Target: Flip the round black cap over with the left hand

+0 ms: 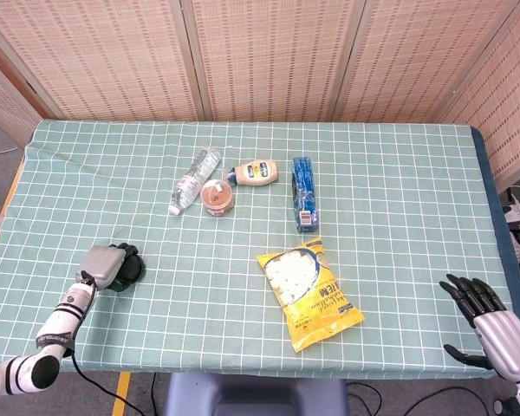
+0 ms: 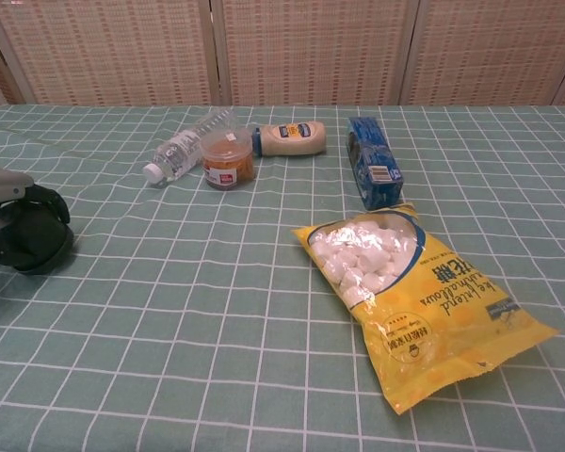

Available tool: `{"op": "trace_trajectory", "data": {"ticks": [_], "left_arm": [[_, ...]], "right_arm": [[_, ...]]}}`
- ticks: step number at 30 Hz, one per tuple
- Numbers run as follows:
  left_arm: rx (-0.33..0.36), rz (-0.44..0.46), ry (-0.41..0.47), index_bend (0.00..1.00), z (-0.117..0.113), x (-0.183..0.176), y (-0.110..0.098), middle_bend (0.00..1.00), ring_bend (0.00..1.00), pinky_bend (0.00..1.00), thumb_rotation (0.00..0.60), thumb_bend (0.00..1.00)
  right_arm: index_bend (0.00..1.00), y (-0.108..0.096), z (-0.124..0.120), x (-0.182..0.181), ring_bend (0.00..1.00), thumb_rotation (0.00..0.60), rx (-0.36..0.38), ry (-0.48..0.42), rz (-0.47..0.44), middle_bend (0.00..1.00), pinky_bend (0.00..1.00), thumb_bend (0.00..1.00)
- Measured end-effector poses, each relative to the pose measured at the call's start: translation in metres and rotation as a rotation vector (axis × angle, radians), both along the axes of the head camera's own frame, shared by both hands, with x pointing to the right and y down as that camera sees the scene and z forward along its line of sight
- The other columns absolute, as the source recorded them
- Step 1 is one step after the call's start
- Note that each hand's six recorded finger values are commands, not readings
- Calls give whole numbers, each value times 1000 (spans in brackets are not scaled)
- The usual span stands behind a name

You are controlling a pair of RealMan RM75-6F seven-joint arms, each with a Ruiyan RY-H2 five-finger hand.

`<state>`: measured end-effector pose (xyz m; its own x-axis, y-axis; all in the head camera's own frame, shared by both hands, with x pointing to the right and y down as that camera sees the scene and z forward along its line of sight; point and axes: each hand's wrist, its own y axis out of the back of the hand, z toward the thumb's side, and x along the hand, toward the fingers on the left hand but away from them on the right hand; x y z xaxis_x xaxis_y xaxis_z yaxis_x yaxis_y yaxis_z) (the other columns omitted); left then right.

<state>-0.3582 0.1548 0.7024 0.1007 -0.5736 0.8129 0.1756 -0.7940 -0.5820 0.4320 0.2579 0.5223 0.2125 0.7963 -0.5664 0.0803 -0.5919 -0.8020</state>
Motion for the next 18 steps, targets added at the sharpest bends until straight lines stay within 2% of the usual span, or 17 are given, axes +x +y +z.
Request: {"op": "trace_trajectory", "data": {"ticks": [6, 10, 13, 15, 18], "left_arm": [[22, 48, -48, 478, 5, -2, 2, 364, 322, 550, 600, 454], [18, 52, -58, 190, 7, -3, 4, 117, 109, 404, 600, 431], [9, 42, -67, 40, 9, -5, 5, 23, 33, 346, 600, 424], [5, 40, -75, 0, 10, -6, 6, 0, 6, 323, 600, 418], [5, 39, -75, 0, 10, -5, 6, 0, 0, 305, 600, 416]], "right_arm": [[0, 0, 0, 0, 0, 600, 0, 1, 2, 0, 0, 116], [0, 0, 0, 0, 0, 600, 0, 2, 1, 0, 0, 117], [0, 1, 0, 0, 0, 600, -4, 0, 1, 0, 0, 116], [0, 1, 0, 0, 0, 600, -4, -1, 1, 0, 0, 118], [0, 0, -1, 0, 0, 600, 0, -6, 1, 0, 0, 152]]}}
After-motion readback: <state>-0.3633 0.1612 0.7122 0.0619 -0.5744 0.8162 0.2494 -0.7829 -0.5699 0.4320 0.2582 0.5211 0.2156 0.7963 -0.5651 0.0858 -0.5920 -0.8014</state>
